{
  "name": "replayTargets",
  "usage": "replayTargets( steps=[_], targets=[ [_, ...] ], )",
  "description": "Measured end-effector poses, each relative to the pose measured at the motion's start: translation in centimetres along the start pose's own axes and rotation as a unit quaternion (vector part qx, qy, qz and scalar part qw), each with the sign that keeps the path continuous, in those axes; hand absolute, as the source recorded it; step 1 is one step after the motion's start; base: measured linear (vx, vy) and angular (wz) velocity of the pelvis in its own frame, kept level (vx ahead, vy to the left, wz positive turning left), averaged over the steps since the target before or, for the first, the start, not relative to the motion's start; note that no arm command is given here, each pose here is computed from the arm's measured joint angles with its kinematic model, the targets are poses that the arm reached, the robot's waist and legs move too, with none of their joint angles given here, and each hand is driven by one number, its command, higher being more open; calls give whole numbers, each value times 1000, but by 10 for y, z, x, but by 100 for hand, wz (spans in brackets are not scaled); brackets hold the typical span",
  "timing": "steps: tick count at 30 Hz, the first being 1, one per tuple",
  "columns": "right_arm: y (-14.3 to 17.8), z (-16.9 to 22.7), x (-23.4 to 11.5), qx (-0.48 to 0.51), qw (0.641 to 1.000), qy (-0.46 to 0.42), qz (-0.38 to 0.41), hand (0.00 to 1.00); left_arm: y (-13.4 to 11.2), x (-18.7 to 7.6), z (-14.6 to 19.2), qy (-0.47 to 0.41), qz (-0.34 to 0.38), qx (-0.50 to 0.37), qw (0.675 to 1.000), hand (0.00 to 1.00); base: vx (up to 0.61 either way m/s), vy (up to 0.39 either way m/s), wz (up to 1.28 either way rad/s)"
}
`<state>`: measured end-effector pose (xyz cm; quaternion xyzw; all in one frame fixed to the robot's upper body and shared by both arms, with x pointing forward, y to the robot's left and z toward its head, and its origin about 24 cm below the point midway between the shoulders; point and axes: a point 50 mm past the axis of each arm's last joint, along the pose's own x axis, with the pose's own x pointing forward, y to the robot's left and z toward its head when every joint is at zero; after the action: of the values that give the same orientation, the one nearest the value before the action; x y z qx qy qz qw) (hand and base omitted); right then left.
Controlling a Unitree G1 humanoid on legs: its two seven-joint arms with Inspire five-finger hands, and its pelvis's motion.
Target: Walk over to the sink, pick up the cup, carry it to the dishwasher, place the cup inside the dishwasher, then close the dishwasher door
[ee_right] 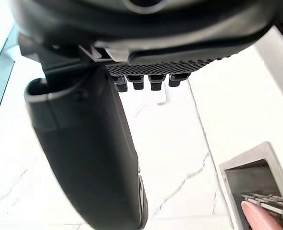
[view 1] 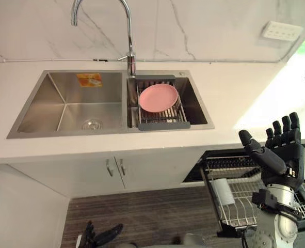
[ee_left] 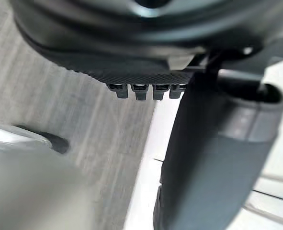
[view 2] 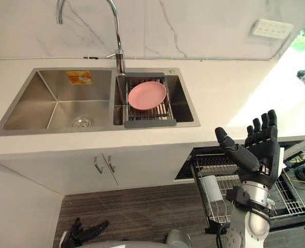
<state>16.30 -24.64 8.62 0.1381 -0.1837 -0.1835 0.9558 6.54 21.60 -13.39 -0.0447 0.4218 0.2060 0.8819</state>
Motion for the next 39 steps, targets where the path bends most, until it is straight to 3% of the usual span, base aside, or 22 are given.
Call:
replayTargets(
  steps=[4,9,22,27,34,39],
  targets=[
    [1,-2,-2,19,1000,6,-2,100,-16,-4,-5,0,-11,-12,1000,100,139,-86,9],
    [15,-2,-4,38,999,8,21,100,-16,-6,-12,12,-6,-7,1000,100,74,4,-4],
    [30,13,0,42,996,-22,81,100,7,-9,-25,31,88,35,995,100,26,9,-11],
    [31,22,15,57,993,-58,89,100,7,-12,-29,33,87,33,995,100,69,133,-2],
    [55,16,15,94,986,-49,126,100,14,-11,-25,22,96,62,993,100,203,225,-14],
    [53,15,16,90,987,-48,123,100,11,-8,-26,28,87,69,993,100,114,110,-4]
  ],
)
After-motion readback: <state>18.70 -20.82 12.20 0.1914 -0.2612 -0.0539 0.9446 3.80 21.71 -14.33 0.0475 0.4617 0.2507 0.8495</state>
